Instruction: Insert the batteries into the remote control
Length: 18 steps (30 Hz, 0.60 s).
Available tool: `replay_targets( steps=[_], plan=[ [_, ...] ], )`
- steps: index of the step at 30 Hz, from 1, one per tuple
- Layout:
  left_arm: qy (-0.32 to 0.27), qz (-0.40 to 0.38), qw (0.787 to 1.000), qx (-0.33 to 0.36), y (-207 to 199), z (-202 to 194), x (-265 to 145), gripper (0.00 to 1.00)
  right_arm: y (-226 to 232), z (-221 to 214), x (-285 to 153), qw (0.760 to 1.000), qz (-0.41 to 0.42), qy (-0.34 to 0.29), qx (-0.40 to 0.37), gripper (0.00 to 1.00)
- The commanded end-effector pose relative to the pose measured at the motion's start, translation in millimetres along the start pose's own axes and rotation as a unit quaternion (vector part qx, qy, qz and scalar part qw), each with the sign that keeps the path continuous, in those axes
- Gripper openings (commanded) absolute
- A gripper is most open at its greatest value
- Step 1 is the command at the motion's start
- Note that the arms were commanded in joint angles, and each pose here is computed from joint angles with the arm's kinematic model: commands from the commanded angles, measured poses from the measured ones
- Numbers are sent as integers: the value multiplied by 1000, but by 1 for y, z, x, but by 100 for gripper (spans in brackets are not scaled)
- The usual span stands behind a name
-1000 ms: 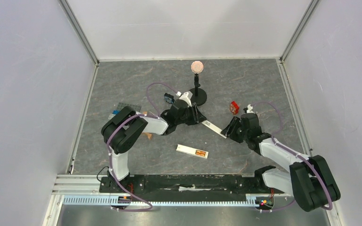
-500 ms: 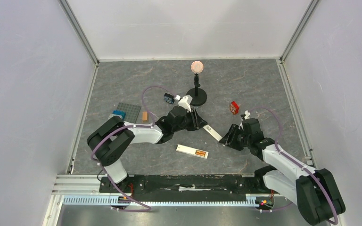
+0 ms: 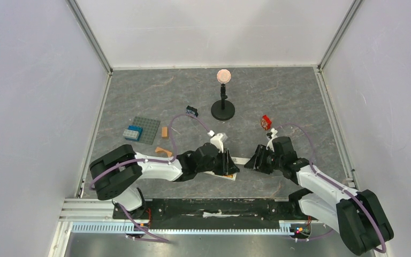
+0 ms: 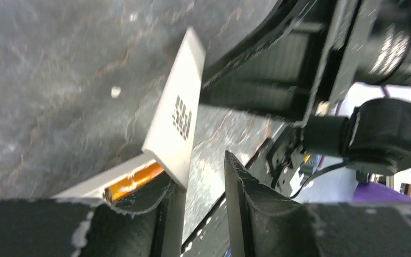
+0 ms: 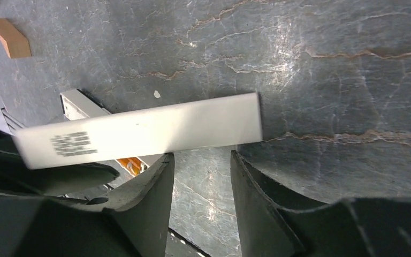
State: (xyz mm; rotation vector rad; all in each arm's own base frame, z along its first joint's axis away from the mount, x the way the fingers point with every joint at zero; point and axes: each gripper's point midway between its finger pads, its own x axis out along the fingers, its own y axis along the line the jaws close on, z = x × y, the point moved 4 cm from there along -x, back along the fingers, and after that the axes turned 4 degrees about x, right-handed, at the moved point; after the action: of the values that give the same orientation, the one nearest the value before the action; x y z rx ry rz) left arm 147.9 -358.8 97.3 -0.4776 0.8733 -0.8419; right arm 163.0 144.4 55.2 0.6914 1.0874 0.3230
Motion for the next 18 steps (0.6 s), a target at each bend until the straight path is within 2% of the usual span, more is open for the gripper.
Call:
replay_targets(
  steps=[1, 14, 18],
  plan=[
    [25, 6, 999, -23, 3, -16, -9, 37, -2, -4, 2, 1000, 4, 11, -18, 46],
    [-41, 40, 998, -24, 12, 1, -12, 37, -9, -6, 4, 1000, -8, 8, -25, 46],
    [-39, 38, 998, -30, 13, 0, -11, 30, -9, -6, 4, 1000, -7, 10, -25, 47]
  ],
)
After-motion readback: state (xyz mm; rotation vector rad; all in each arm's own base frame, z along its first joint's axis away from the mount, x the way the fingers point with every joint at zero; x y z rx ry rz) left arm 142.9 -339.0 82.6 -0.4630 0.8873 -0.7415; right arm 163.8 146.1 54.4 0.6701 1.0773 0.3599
